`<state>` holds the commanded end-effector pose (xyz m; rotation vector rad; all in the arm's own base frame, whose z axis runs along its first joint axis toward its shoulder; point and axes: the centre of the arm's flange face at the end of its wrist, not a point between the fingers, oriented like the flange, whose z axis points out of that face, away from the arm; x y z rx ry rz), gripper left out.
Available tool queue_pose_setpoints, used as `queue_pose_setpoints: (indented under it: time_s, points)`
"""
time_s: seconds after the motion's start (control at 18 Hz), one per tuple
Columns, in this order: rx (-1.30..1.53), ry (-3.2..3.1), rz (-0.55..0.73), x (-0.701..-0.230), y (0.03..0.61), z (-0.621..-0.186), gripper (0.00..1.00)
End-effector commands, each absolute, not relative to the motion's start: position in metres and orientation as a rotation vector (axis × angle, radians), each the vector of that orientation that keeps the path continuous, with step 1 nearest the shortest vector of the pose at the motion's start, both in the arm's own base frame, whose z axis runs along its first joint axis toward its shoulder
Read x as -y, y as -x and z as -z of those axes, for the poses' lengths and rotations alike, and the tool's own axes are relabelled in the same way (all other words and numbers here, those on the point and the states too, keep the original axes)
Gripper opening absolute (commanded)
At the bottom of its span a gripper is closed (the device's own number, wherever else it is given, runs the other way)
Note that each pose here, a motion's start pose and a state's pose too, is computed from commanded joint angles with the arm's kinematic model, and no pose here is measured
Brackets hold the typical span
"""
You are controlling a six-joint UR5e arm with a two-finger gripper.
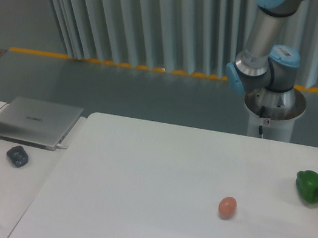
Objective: Place the red pepper on the table
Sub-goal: 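Bring the gripper holding the red bell pepper down toward the table, then lower the red pepper onto the table beside the orange fruit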
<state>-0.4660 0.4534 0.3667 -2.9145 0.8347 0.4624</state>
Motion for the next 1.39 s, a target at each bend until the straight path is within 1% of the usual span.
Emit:
queue_pose_setpoints:
  time_s: [0.17, 0.33, 0.5, 0.61, 0.67, 0.83, 1.06, 1.39]
  points:
    - [-0.8, 2.921, -0.414, -0.477, 0.436, -0.353, 0.46]
    - [-0.779, 2.935, -0.371, -0.511, 0.391, -0.337, 0.46]
    - [-0.74, 2.948, -0.328, -0.533, 0.363, -0.32, 0.49]
    - [-0.712, 2.983, -0.325, -0.545, 0.347, -0.308, 0.49]
    - [-0.709, 3.015, -0.347, -0.551, 0.34, -0.301, 0.49]
    - [-0.701, 3.043, -0.33, -0.557, 0.336, -0.285, 0.49]
    - [-0.712, 3.055, -0.319, -0.56, 0.334, -0.275, 0.49]
    - [-0.732, 3.078, -0.335, -0.563, 0.331, -0.267, 0.49]
